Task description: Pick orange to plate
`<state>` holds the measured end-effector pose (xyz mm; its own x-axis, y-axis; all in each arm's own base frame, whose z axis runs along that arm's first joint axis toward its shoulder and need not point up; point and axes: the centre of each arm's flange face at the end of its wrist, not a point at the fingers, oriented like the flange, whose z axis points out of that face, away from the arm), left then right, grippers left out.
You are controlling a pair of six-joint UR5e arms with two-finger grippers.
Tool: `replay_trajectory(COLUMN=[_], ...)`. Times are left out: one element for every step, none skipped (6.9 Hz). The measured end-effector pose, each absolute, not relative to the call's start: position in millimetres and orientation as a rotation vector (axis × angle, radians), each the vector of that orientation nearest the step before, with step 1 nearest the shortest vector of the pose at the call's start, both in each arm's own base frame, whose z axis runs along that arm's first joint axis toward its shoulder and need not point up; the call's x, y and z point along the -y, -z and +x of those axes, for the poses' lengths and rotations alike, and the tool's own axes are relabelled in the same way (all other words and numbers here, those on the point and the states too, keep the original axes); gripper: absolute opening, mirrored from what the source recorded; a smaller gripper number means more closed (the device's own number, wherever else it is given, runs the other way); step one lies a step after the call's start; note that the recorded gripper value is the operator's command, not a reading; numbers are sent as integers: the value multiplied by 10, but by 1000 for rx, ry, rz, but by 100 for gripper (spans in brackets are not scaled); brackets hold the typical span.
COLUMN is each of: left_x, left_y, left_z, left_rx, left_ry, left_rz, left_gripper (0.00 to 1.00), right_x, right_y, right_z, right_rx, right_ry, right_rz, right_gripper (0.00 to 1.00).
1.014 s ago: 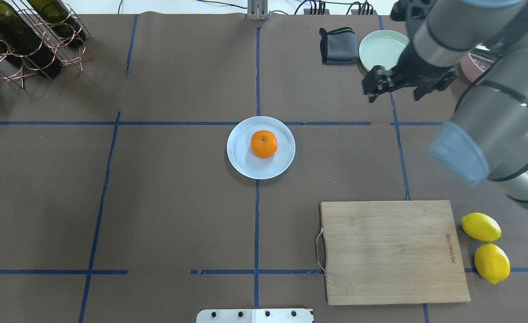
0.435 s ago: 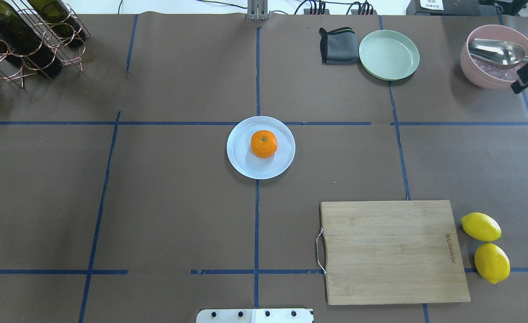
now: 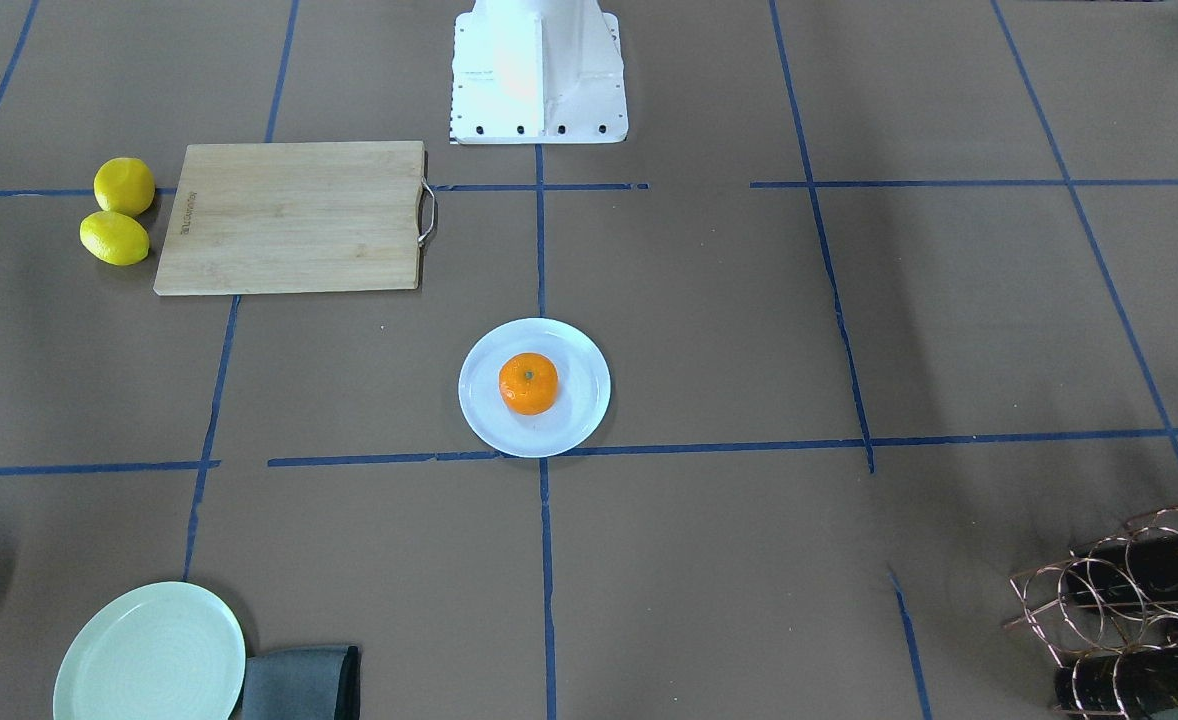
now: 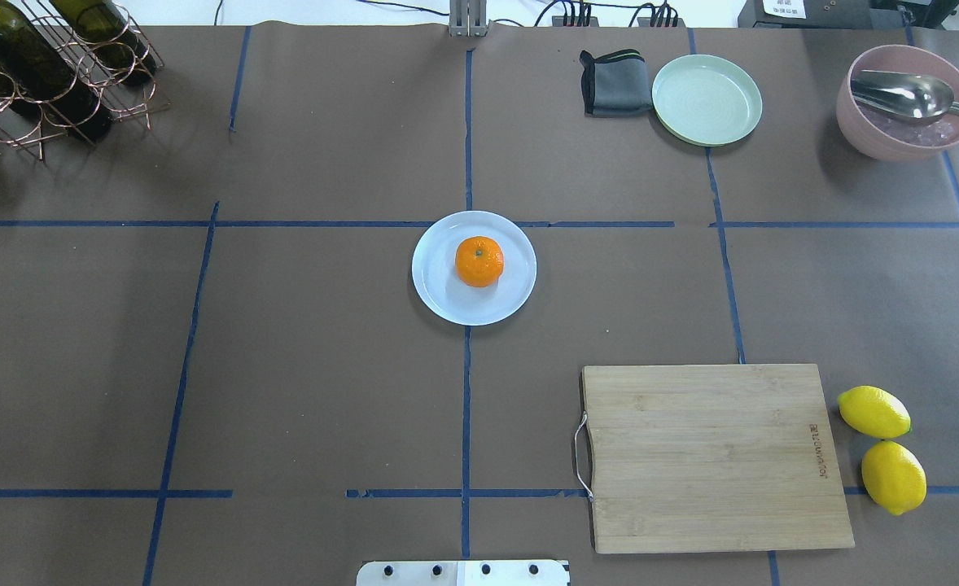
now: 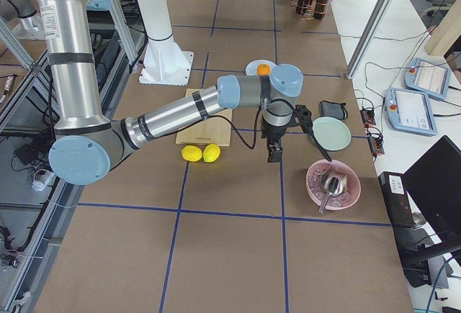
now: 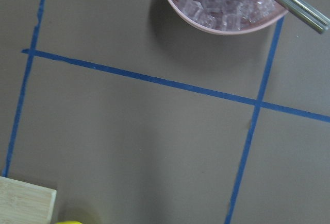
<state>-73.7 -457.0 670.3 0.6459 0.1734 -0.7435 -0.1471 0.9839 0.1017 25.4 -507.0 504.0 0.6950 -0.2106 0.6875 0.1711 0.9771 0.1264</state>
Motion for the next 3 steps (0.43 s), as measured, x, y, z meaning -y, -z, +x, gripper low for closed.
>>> replay_trajectory(left_x=[4568,4565,4561], left_y=[-6699,-6699,-6700], left_z=[-741,-744,-746], left_rx=[-849,-848,-848], left_ry=[-182,-181,-181], left_rz=[35,35,35], left_gripper=[100,100,100], right_x=[5000,4919,4830], right_y=[-5314,-5617,-5909], right_z=[417,585,747], right_rx=[783,801,813], right_ry=[204,172,143], right_rz=[31,9,17], right_gripper=[100,100,100])
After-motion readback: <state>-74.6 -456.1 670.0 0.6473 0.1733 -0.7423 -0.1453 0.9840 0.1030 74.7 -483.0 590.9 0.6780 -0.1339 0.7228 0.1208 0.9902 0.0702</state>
